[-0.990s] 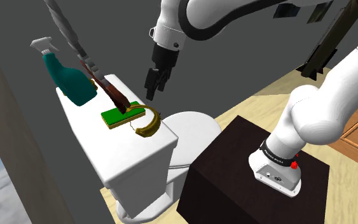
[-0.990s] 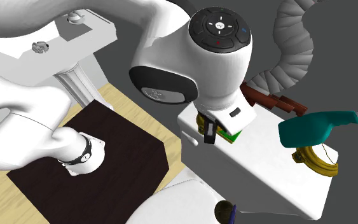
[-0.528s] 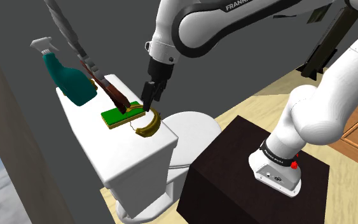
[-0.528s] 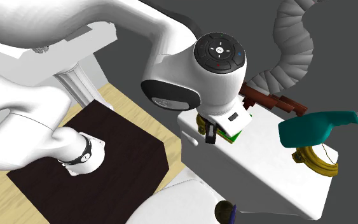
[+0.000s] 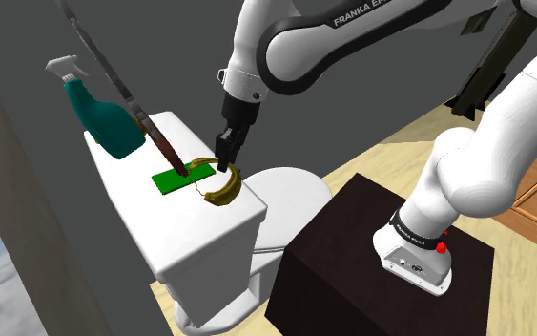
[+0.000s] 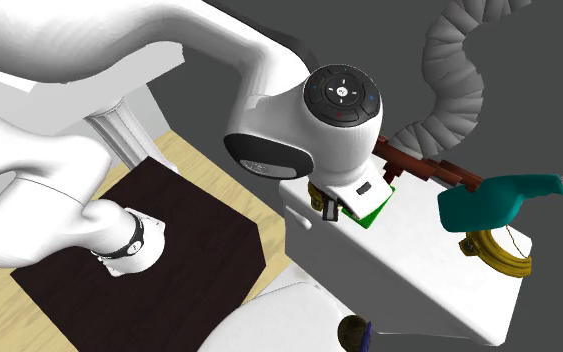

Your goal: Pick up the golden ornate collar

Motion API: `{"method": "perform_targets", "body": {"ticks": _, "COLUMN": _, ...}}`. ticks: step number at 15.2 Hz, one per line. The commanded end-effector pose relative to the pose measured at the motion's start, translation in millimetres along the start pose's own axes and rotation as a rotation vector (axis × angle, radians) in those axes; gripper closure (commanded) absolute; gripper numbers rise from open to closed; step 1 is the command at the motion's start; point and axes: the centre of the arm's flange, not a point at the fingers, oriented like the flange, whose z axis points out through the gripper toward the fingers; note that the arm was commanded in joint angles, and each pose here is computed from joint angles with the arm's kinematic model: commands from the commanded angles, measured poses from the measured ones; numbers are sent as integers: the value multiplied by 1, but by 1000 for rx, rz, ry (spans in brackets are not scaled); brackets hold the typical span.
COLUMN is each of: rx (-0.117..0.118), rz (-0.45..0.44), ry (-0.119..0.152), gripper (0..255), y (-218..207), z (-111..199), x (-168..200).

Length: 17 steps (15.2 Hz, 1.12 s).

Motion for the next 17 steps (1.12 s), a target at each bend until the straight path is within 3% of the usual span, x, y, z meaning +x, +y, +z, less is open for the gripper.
{"method": "perform_targets", "body": {"ticks": 1, "rx": 0, "rz": 0, "ry": 0, "gripper": 255, "y": 0, "z": 0, "x": 0}}
{"method": "perform_targets", "body": {"ticks": 5, "rx": 0, "rz": 0, "ry": 0, "gripper": 255, "y": 0, "z": 0, "x": 0}}
{"method": "perform_targets", "body": {"ticks": 17, "rx": 0, "rz": 0, "ry": 0, "gripper": 255, "y": -14, "z": -61, "x": 8}}
